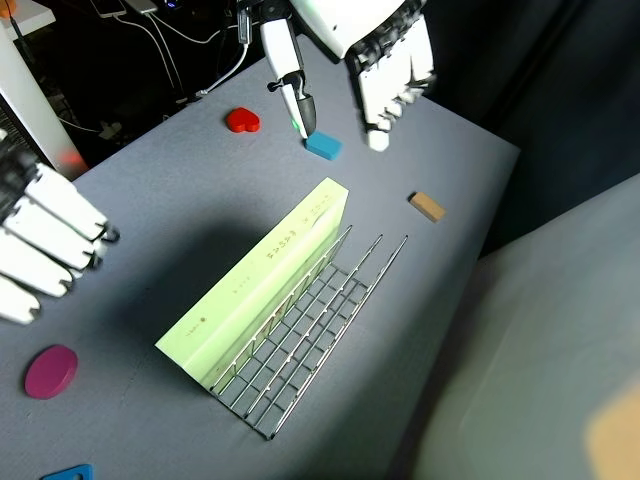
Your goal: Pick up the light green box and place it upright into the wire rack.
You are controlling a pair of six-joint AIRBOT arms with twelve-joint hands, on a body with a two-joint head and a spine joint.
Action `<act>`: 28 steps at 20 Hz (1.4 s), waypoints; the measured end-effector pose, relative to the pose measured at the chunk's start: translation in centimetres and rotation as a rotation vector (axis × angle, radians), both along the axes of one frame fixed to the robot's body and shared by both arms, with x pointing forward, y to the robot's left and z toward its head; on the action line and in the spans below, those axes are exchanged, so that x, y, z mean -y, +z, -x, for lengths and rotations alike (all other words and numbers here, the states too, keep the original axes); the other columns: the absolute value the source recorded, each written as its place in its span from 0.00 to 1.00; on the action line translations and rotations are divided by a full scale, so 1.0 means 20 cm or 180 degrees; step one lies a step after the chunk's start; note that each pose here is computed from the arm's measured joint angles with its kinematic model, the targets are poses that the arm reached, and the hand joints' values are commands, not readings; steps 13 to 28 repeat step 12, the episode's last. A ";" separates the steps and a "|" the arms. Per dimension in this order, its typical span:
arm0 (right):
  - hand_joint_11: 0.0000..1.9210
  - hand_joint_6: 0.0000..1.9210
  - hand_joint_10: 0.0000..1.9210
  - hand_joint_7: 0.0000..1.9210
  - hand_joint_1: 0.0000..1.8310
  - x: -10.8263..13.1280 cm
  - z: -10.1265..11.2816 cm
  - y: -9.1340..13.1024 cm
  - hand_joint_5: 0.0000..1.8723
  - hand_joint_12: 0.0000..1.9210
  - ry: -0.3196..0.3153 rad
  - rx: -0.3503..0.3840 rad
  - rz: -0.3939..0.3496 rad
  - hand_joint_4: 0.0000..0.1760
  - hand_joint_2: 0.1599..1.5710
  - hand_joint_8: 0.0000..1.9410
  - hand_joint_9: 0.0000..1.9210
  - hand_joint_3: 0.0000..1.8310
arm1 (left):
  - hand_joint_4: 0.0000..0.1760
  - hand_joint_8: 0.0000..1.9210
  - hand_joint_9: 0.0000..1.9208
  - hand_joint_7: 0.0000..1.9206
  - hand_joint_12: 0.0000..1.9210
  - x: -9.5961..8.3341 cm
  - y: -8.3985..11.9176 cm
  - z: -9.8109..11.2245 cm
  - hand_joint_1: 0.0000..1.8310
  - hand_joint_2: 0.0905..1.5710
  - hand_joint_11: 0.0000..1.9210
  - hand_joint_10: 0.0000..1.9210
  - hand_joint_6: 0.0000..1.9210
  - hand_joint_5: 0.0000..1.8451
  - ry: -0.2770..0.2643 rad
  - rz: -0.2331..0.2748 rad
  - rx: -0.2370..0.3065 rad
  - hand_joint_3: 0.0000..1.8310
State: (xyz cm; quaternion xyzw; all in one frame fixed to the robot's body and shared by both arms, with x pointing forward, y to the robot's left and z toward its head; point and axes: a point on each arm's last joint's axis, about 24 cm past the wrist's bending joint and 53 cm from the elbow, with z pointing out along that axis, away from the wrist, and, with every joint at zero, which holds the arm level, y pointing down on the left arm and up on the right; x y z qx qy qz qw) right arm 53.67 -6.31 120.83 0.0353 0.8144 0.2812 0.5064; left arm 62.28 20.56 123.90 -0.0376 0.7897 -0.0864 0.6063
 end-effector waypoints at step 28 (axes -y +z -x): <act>1.00 1.00 1.00 0.77 0.34 0.06 -0.09 0.14 0.67 1.00 -0.0014 0.0743 0.0268 1.00 0.94 1.00 0.89 0.00 | 0.00 1.00 0.67 0.63 1.00 0.03 -0.02 0.01 0.38 0.83 0.73 1.00 1.00 0.59 -0.0032 0.0005 -0.0007 0.00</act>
